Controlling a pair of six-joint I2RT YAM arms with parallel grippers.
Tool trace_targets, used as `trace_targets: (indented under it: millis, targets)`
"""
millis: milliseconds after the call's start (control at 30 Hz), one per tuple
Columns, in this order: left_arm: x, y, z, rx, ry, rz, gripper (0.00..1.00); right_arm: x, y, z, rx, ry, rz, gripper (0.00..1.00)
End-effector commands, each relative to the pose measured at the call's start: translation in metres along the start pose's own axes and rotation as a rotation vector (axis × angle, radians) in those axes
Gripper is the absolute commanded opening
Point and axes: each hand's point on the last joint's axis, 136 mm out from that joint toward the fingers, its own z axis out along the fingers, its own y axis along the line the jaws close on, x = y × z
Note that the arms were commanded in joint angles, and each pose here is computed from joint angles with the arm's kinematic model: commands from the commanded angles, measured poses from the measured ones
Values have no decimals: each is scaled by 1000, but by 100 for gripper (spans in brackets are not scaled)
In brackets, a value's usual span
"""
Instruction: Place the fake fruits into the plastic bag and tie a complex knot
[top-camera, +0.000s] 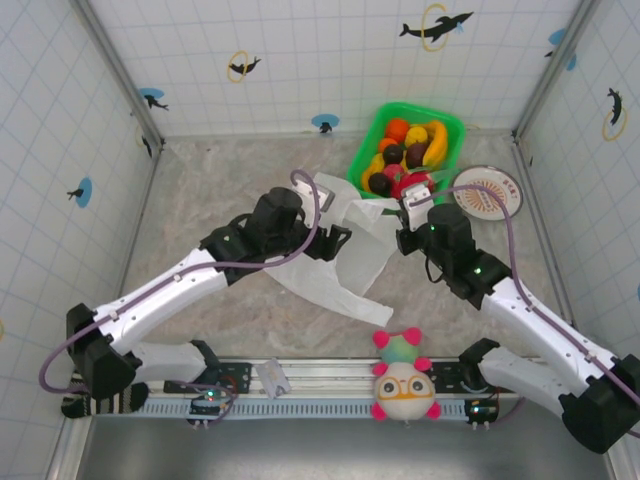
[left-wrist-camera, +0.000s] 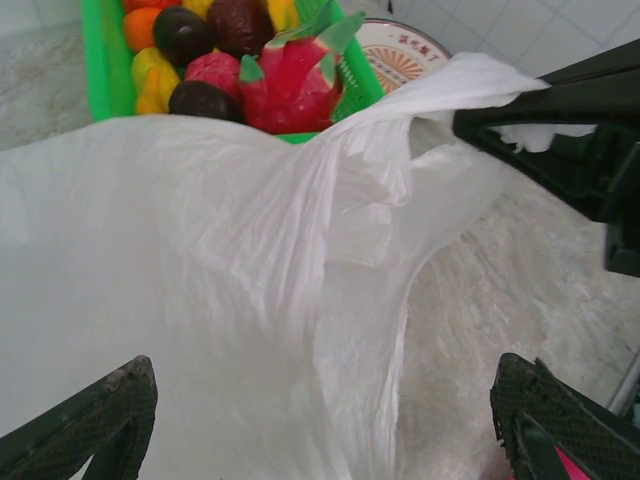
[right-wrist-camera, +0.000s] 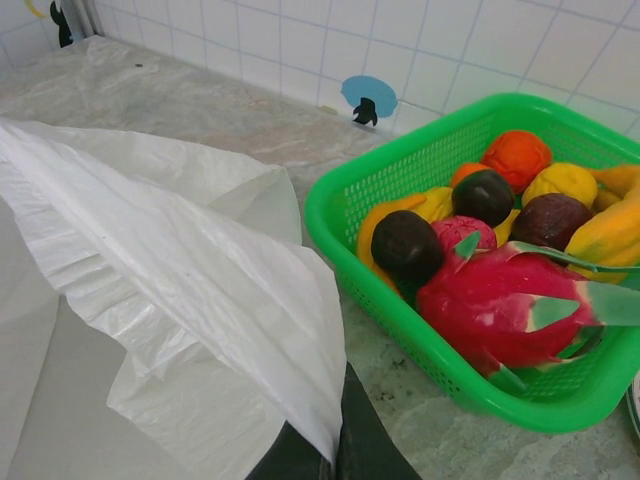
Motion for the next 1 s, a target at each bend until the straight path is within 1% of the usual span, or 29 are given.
trace_targets:
  millis: [0,67,167,233,267,300,333,400,467,500,567,633,733,767,800,900,933,967]
  targets:
    - [9,22,18,-175,-1,-52,89,-17,0,-5,8,-33,26,0]
    - [23,25,32,-237,48,-35,89,-19,1,-5,11,-36,35,0]
    - [40,28,52,-285,107,-15,89,-22,4,-5,-2,-43,54,0]
    - [45,35,59,-350,126,-2,86,-22,5,-5,-5,-37,60,0]
    - [46,40,59,-395,135,7,82,-21,3,-4,7,-31,59,0]
    - [44,46,55,-442,139,17,78,-19,1,-4,22,-23,57,0]
    - [45,53,50,-493,158,34,69,-17,-6,-5,60,-9,50,0]
    - [34,60,36,-548,153,56,50,-10,-19,-7,130,33,29,0]
    - [26,60,25,-558,143,85,28,-10,-31,-10,182,42,27,0]
    - [22,60,21,-560,138,96,20,-10,-35,-11,200,45,24,0]
    - [8,57,11,-554,127,120,7,-12,-46,-14,248,54,15,0]
    - [-6,52,3,-543,131,153,0,-12,-58,-15,300,77,0,1]
    - [-23,43,-5,-510,151,186,0,-14,-67,-16,329,110,-14,6]
    - [-27,41,-6,-503,161,189,0,-17,-66,-16,308,107,-12,10]
    - [-29,37,-5,-482,171,188,0,-20,-62,-18,278,98,-6,17]
    - [-30,30,2,-417,216,155,0,-31,-37,-26,108,33,-10,54]
    - [-31,28,6,-400,226,142,0,-33,-29,-32,59,6,-13,71]
    - [-29,27,9,-386,241,134,0,-35,-23,-38,20,-18,-17,85]
